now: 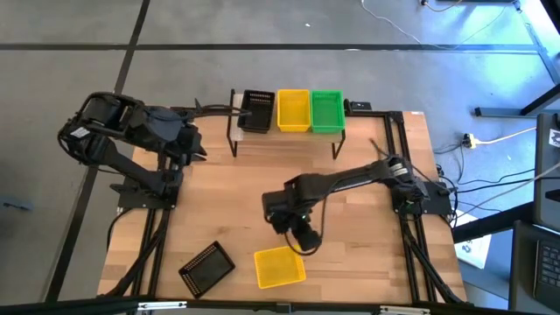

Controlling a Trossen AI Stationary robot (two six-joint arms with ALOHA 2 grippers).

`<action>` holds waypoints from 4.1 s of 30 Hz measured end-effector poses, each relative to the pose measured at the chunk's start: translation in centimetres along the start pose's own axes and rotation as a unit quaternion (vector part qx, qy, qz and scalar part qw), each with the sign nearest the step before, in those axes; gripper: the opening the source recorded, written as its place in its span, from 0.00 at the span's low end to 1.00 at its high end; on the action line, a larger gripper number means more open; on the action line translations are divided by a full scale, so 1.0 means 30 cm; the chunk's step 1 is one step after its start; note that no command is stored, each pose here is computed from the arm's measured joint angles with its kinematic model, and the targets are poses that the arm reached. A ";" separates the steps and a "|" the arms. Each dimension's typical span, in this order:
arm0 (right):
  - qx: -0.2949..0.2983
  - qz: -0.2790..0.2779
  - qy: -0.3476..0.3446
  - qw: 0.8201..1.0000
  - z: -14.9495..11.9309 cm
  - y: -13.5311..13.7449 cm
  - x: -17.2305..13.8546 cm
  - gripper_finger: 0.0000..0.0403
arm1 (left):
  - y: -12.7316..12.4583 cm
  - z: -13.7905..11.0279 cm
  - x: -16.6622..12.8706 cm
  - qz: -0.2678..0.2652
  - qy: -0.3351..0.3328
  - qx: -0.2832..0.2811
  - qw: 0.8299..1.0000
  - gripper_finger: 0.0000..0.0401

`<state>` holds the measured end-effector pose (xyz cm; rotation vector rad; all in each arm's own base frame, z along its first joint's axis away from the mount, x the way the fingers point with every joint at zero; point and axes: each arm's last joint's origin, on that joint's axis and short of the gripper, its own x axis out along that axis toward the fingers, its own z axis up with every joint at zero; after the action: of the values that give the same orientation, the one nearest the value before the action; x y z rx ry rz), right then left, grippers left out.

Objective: Stack baskets on shelf by color
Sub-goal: Stack the yellow bin on top of the other yellow bins on the shelf

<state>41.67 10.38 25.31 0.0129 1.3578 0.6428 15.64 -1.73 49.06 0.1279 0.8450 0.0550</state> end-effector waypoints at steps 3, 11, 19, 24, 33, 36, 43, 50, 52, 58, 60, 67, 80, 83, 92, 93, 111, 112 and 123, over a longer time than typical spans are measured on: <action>-0.004 0.036 -0.001 0.999 0.021 -0.030 0.071 0.29 | 0.004 -0.011 -0.019 0.000 -0.008 -0.003 1.000 0.12; -0.031 0.040 -0.018 0.999 0.044 -0.056 0.119 0.29 | 0.010 -0.026 -0.043 0.002 -0.019 -0.007 1.000 0.12; -0.057 0.057 -0.070 0.994 0.061 -0.087 0.193 0.29 | 0.010 -0.025 -0.041 0.006 -0.018 -0.006 1.000 0.12; -0.069 0.060 -0.087 0.992 0.059 -0.095 0.230 0.29 | 0.010 -0.025 -0.041 0.008 -0.018 -0.006 1.000 0.12; -0.059 0.045 -0.070 0.995 0.023 -0.116 0.284 0.29 | 0.012 -0.024 -0.041 0.016 -0.018 -0.006 1.000 0.12; -0.059 0.045 -0.074 0.995 0.011 -0.124 0.312 0.29 | 0.012 -0.024 -0.041 0.016 -0.018 -0.007 1.000 0.12; -0.034 0.044 -0.085 0.995 0.004 -0.134 0.337 0.22 | 0.013 -0.024 -0.041 0.020 -0.018 -0.007 1.000 0.12; 0.016 0.069 -0.065 0.995 0.000 -0.132 0.314 0.02 | 0.017 -0.024 -0.041 0.040 -0.018 -0.007 0.999 0.12; 0.020 0.070 -0.050 0.996 0.000 -0.136 0.284 0.01 | 0.017 -0.024 -0.041 0.040 -0.018 -0.007 0.999 0.12; 0.020 0.035 -0.046 0.998 0.042 -0.148 0.112 0.01 | 0.017 -0.024 -0.041 0.040 -0.018 -0.007 0.999 0.12; 0.004 0.009 -0.050 0.999 0.060 -0.139 0.043 0.00 | 0.017 -0.024 -0.041 0.040 -0.018 -0.004 0.999 0.12; -0.054 -0.069 -0.072 0.993 0.080 -0.120 -0.197 0.00 | 0.020 -0.034 -0.056 0.040 -0.024 -0.004 0.999 0.12; 0.104 -0.204 -0.094 0.969 -0.026 -0.177 -0.429 0.00 | 0.033 -0.043 -0.071 0.093 -0.032 -0.015 0.995 0.12; 0.132 -0.236 -0.103 0.957 -0.059 -0.179 -0.489 0.00 | 0.038 -0.036 -0.066 0.125 -0.035 -0.026 0.991 0.12; 0.250 -0.345 -0.207 0.881 -0.150 -0.200 -0.689 0.00 | 0.058 0.021 -0.038 0.251 -0.077 -0.078 0.962 0.12; 0.264 -0.353 -0.227 0.868 -0.151 -0.206 -0.705 0.00 | 0.062 0.028 -0.031 0.267 -0.077 -0.080 0.957 0.12; 0.632 -0.310 -0.450 0.550 -0.298 -0.323 -0.889 0.00 | 0.158 0.072 0.014 0.373 -0.011 0.034 0.927 0.12; 0.644 -0.305 -0.443 0.544 -0.308 -0.328 -0.888 0.00 | 0.160 0.072 0.014 0.374 -0.008 0.039 0.927 0.12; 0.705 -0.329 -0.378 0.501 -0.389 -0.361 -0.876 0.00 | 0.173 0.069 0.022 0.315 -0.009 0.061 0.947 0.12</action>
<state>33.85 -14.10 42.15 0.9511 0.5378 -1.1876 17.65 3.30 50.63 0.5117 0.7612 0.6015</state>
